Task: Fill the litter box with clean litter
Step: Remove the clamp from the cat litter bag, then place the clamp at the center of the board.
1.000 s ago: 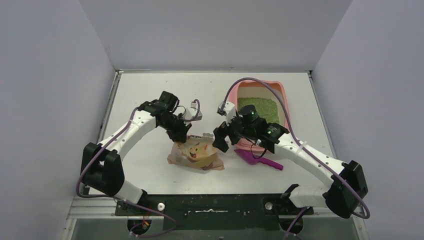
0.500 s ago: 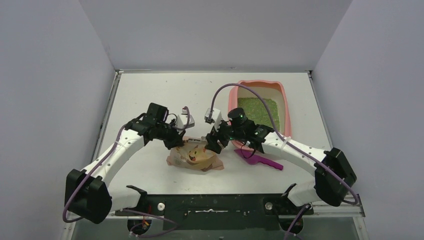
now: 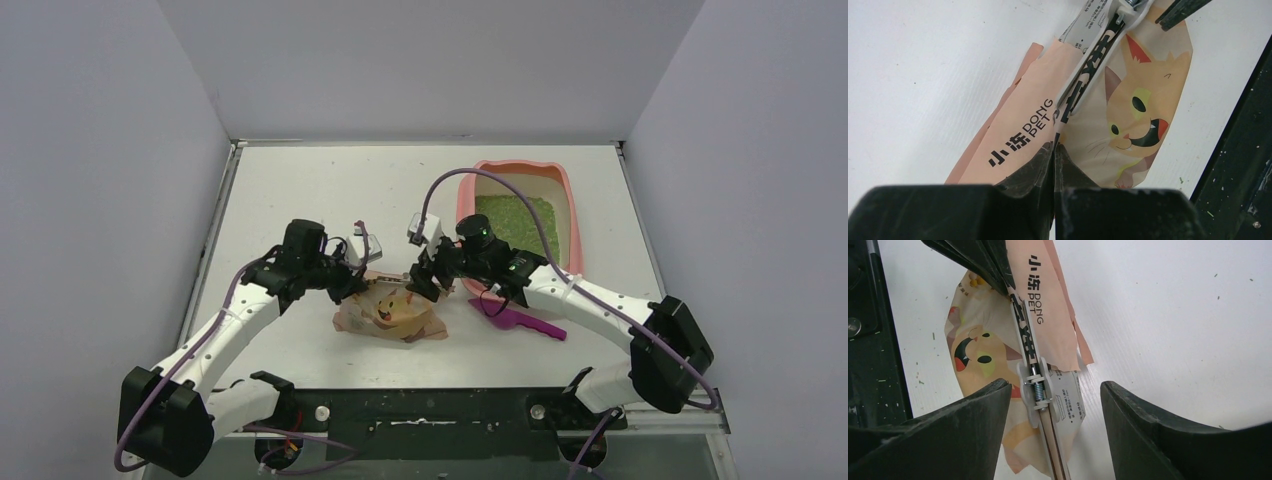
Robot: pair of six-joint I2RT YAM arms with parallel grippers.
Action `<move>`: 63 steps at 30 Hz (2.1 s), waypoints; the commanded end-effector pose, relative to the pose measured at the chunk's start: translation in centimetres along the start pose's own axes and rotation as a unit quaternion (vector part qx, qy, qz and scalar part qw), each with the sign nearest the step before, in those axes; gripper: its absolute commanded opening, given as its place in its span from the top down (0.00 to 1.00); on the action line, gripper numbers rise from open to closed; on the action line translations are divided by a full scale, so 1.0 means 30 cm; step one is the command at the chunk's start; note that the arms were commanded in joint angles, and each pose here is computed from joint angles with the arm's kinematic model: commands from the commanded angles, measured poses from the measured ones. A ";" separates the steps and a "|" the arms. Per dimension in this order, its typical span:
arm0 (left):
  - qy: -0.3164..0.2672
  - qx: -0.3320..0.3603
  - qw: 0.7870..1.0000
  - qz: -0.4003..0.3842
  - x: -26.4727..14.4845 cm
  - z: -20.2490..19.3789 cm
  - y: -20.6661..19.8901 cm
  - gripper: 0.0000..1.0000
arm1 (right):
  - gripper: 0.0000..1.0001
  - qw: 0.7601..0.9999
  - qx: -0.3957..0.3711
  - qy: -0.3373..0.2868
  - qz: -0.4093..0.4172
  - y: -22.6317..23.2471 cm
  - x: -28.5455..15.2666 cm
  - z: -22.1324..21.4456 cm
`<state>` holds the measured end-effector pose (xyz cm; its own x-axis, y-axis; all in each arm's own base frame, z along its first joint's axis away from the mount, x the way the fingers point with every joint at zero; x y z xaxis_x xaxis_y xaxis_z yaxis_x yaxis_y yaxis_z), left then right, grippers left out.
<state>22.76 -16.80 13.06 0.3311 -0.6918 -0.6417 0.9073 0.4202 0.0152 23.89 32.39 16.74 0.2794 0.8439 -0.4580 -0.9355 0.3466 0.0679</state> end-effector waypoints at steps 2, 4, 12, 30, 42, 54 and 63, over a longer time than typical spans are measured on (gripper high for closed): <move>-0.007 -0.002 1.000 0.003 -0.003 0.009 0.000 1.00 | 0.37 0.999 -0.023 -0.036 -0.015 -0.021 0.021 0.082; -0.002 -0.002 1.000 0.004 -0.002 0.001 -0.001 1.00 | 0.41 0.999 -0.024 -0.038 -0.013 -0.019 0.020 0.083; 0.008 0.000 1.000 0.009 -0.002 -0.009 0.003 1.00 | 0.63 0.999 -0.024 -0.041 -0.010 -0.006 0.000 0.092; 0.009 0.004 1.000 0.023 -0.006 -0.008 0.015 1.00 | 0.98 0.994 -0.039 -0.070 -0.076 -0.047 -0.081 0.175; 0.000 0.006 0.999 0.042 -0.014 0.010 0.032 1.00 | 1.00 0.983 0.019 -0.077 -0.165 -0.078 -0.236 0.162; -0.078 0.024 0.988 0.132 -0.064 0.094 0.098 0.34 | 0.98 0.980 0.187 0.000 -0.061 0.156 -0.340 -0.102; -0.182 0.040 0.949 0.255 -0.177 0.157 0.158 0.13 | 0.97 0.970 0.227 0.070 -0.040 0.209 -0.324 -0.294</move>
<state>24.52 -14.61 16.05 0.6598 -0.6208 -0.4234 0.7435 0.6209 0.2483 14.11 22.23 13.39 0.3200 0.7221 -0.6133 -0.7153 0.6086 0.3433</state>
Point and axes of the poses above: each gripper's point midway between its finger pads, its own x axis out along the fingers, its own y axis along the line the jaws close on, z = x × y, the point moved 1 cm from there along -x, back along the fingers, and after that the axes turned 4 degrees about x, right-handed, at the moved point
